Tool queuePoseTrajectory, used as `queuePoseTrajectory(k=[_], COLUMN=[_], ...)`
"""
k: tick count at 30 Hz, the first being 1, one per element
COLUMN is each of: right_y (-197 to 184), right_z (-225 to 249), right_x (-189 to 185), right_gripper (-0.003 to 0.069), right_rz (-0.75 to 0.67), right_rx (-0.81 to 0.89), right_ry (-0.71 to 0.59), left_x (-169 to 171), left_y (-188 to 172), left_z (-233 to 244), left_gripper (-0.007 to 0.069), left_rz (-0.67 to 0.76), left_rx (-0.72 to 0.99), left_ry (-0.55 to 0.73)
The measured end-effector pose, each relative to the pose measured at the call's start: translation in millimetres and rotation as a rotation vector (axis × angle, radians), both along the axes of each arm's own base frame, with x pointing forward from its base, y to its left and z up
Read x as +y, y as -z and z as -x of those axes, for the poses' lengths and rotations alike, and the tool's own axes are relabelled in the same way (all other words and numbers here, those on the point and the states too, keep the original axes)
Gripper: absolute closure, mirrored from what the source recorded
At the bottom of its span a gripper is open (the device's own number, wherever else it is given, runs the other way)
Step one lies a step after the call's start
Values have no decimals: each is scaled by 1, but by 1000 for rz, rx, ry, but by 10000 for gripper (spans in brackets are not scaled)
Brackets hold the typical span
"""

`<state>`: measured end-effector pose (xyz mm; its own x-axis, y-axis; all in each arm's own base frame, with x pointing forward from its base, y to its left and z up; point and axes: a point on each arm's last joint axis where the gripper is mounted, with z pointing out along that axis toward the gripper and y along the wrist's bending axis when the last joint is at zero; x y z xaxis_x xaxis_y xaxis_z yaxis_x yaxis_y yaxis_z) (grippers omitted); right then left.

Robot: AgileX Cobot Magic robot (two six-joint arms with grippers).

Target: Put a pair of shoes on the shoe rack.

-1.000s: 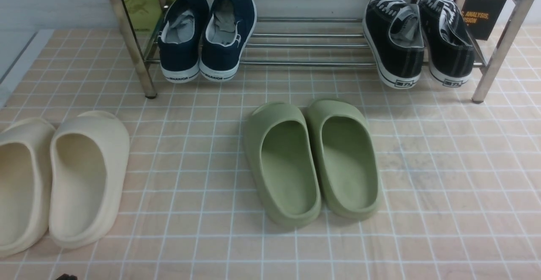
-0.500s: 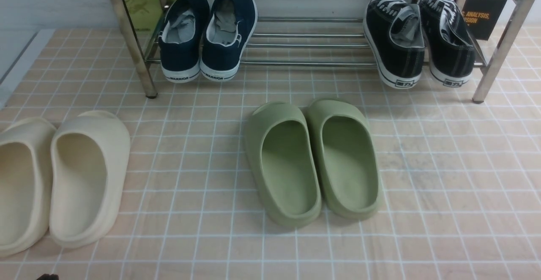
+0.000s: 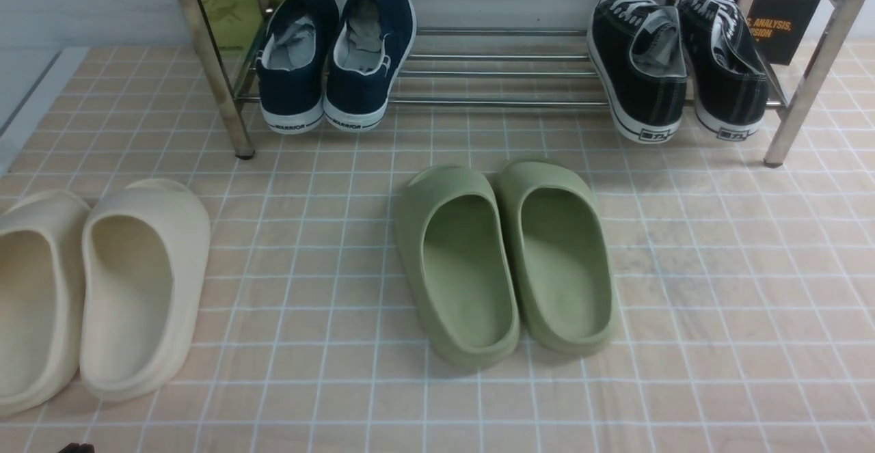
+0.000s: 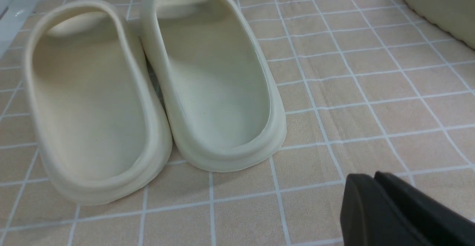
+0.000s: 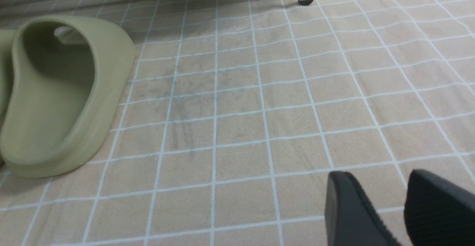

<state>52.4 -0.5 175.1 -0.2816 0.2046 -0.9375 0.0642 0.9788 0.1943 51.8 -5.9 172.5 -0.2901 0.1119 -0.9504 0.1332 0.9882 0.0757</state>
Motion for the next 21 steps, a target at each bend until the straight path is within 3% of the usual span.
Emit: queuePoseTrajectory(k=[21], right_y=[0], right_z=[0], right_x=[0], right_gripper=[419], right_rz=[0], right_rx=[0], right_ry=[0], left_x=[0], left_y=[0], left_z=[0], left_gripper=[567], left_rz=[-2], left_rx=[0], left_ry=[0])
